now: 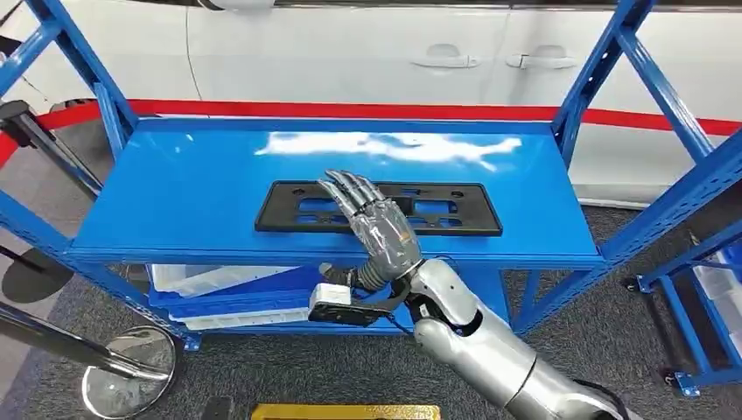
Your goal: Take the parts from the cabinet and place them on the table.
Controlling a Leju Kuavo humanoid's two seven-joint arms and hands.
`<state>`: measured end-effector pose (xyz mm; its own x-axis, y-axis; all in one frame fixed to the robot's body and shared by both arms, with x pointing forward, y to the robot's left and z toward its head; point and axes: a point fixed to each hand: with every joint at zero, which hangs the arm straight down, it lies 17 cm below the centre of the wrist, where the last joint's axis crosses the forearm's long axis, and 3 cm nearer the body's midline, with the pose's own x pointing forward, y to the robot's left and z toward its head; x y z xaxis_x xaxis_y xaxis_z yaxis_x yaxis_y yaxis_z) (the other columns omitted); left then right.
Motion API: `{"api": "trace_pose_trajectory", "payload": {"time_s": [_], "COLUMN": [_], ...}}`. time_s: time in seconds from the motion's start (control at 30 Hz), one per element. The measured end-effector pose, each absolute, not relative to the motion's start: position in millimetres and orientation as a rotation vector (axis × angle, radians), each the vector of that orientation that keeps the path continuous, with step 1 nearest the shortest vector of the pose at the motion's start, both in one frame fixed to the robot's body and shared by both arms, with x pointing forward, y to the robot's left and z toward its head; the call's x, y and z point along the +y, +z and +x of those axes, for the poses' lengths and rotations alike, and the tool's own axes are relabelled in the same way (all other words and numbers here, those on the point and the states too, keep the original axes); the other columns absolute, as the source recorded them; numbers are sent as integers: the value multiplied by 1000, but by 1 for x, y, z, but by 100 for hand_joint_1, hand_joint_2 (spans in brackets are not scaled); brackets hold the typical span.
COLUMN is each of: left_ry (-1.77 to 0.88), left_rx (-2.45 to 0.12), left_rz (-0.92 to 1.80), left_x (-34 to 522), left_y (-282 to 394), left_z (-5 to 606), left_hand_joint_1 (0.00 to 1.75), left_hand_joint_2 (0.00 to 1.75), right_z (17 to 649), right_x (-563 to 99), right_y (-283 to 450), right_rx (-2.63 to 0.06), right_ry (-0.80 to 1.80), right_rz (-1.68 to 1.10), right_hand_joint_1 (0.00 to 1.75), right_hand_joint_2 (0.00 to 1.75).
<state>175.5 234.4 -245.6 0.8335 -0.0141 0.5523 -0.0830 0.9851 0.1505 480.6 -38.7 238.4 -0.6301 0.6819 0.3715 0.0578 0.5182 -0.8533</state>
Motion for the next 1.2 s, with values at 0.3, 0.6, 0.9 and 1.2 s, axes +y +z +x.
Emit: {"api": "trace_pose_trajectory", "payload": {"time_s": [0.3, 0.6, 0.9, 1.2], "left_ry": [-10, -64, -101, -135], "left_rx": [-583, -572, -584, -582], "left_rz": [160, 153, 153, 142], "left_x": [229, 225, 223, 216], "left_y": [-245, -246, -244, -244], "left_z": [178, 178, 185, 187], "left_hand_joint_1": [0, 0, 0, 0], "left_hand_joint_2": [0, 0, 0, 0], "right_z": [513, 531, 544, 556], "right_x": [-23, -19, -28, -47], "right_y": [211, 177, 153, 130], "right_rx": [-1921, -1787, -1681, -1567], "right_ry": [1292, 1402, 1456, 1510], "right_rz": [-710, -727, -732, -765], "right_hand_joint_1": [0, 0, 0, 0], "right_hand_joint_2": [175, 175, 175, 175]}}
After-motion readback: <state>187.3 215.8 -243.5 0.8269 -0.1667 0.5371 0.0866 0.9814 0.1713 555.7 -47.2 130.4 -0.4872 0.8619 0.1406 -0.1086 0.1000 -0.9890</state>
